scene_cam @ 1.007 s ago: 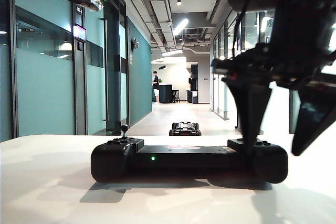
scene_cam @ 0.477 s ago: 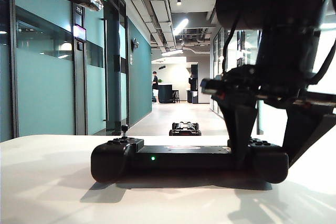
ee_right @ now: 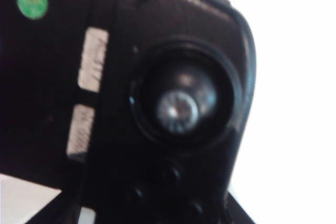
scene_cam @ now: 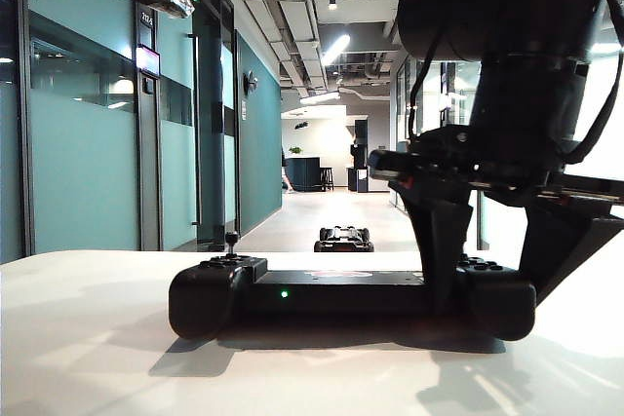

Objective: Push the left joystick on the remote control sitting on the white table forward to make the robot dog walk in a straight line until it approaches the door.

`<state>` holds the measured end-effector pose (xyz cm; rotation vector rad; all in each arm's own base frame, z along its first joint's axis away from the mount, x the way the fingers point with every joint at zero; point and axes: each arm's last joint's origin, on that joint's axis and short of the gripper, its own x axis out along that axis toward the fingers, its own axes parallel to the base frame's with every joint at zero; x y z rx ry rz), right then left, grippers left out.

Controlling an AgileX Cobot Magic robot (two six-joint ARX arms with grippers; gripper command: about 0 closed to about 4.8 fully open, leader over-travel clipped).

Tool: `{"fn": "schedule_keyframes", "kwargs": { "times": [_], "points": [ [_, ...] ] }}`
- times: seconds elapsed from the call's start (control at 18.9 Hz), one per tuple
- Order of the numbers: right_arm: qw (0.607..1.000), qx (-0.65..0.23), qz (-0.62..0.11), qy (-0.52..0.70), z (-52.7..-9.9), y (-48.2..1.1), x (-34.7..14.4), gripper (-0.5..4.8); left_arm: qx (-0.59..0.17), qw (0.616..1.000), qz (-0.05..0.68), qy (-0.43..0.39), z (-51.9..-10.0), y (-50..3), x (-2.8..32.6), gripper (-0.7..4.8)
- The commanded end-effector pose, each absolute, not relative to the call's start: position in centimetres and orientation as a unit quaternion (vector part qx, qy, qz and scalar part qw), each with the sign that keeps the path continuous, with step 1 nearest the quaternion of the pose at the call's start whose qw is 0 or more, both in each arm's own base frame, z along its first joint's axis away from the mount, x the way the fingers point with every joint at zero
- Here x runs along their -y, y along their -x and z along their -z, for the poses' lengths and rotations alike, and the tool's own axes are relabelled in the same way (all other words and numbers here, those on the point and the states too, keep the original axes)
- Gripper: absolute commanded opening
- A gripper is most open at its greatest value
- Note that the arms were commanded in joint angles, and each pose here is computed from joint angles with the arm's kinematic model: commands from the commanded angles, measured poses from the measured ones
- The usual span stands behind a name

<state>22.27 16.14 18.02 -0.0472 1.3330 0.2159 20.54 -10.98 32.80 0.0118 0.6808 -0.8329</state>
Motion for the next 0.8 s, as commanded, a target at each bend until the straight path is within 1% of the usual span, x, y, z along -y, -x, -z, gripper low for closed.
{"fn": "schedule_keyframes", "kwargs": {
  "times": [0.05,0.32,0.58,0.64,0.69,0.74,0.8],
  "points": [
    [0.787,-0.607,-0.103,0.016,-18.2,-22.4,-16.3,3.37,-0.320,0.858,0.401,-0.005,-33.0,-20.5,11.0,-0.05],
    [0.787,-0.609,-0.103,0.017,-18.1,-22.4,-16.3,3.36,-0.320,0.858,0.401,-0.005,-33.0,-20.5,11.0,-0.05],
    [0.776,-0.623,-0.097,0.025,-17.1,-22.6,-16.5,3.36,-0.320,0.858,0.401,-0.005,-33.0,-20.5,11.0,-0.05],
    [0.776,-0.623,-0.097,0.025,-17.1,-22.6,-16.5,3.17,-0.321,0.858,0.401,-0.005,-32.9,-20.5,11.0,-0.05],
    [0.775,-0.624,-0.096,0.026,-17.1,-22.6,-16.5,2.86,-0.321,0.858,0.401,-0.005,-32.9,-20.5,11.0,-0.05],
    [0.775,-0.624,-0.096,0.026,-17.1,-22.6,-16.5,2.70,-0.321,0.858,0.401,-0.005,-32.9,-20.5,11.0,-0.05],
    [0.775,-0.624,-0.096,0.026,-17.1,-22.6,-16.5,2.70,-0.321,0.858,0.401,-0.005,-32.9,-20.5,11.0,-0.05]
  ]
}}
